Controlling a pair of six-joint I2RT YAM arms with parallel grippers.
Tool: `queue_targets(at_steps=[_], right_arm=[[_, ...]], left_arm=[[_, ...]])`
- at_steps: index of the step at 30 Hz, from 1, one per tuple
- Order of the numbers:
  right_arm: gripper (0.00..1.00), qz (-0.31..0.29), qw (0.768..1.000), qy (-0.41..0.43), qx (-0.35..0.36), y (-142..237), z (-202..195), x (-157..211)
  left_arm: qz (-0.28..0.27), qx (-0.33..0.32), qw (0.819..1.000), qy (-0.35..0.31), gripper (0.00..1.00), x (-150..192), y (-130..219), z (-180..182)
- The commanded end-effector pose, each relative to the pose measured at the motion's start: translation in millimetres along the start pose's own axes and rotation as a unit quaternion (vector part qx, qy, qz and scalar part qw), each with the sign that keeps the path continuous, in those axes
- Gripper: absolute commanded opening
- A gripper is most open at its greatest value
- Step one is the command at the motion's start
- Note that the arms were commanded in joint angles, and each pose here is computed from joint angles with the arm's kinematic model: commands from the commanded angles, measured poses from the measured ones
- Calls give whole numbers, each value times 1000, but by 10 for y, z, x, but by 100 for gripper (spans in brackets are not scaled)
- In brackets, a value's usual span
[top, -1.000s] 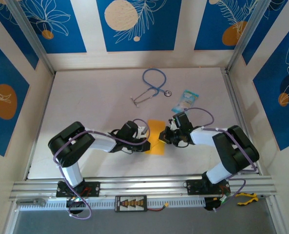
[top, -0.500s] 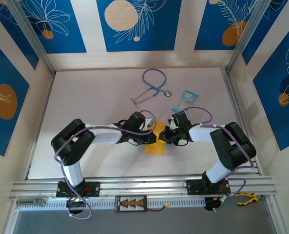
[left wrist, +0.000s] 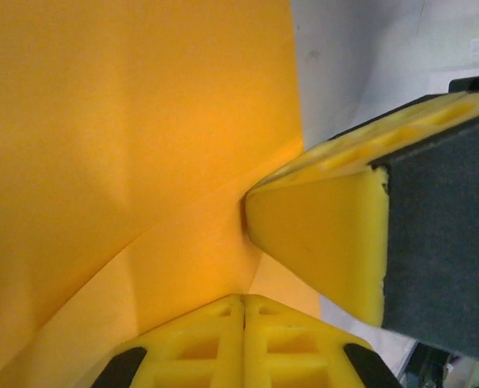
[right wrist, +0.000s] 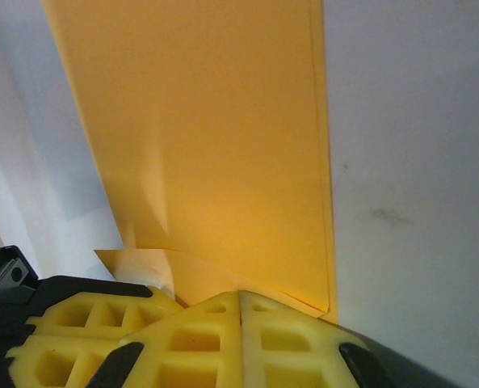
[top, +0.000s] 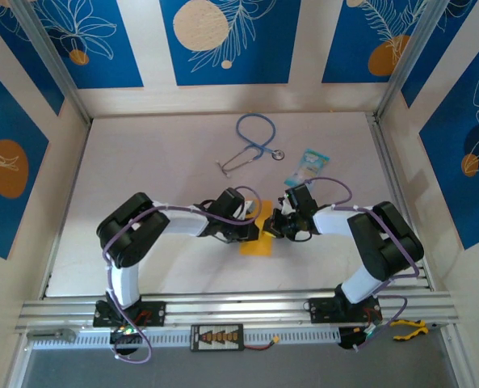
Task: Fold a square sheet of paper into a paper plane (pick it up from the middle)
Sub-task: Fold the triangle a second time at the center of the table.
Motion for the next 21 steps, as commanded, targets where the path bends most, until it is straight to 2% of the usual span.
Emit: queue_targets(at_steps=[1, 8, 15, 21], right_arm=[[0, 5, 994, -43, 101, -58, -527, 85], [0, 3, 993, -43, 106, -48, -532, 71], [0, 3, 994, -43, 104, -48, -520, 69], [0, 4, 994, -42, 102, -46, -506, 72]], left_arm=[[52, -49, 997, 14, 0, 392, 56, 257], [70, -54, 996, -1, 0, 617, 206, 302], [94, -93, 991, -17, 0, 875, 411, 440], [84, -92, 992, -36, 0, 854, 523, 370]])
Point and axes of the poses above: each hand's point on the last joint's axis, 136 mm out from that joint toward the fingers, its own y axis back along the fingers, its own z axis along the line the jaws close on, x = y × z, the point moved 2 cm from there along y, back along the fingers, and after that the axes turned 9 degrees about -y, right-handed, at the moved point
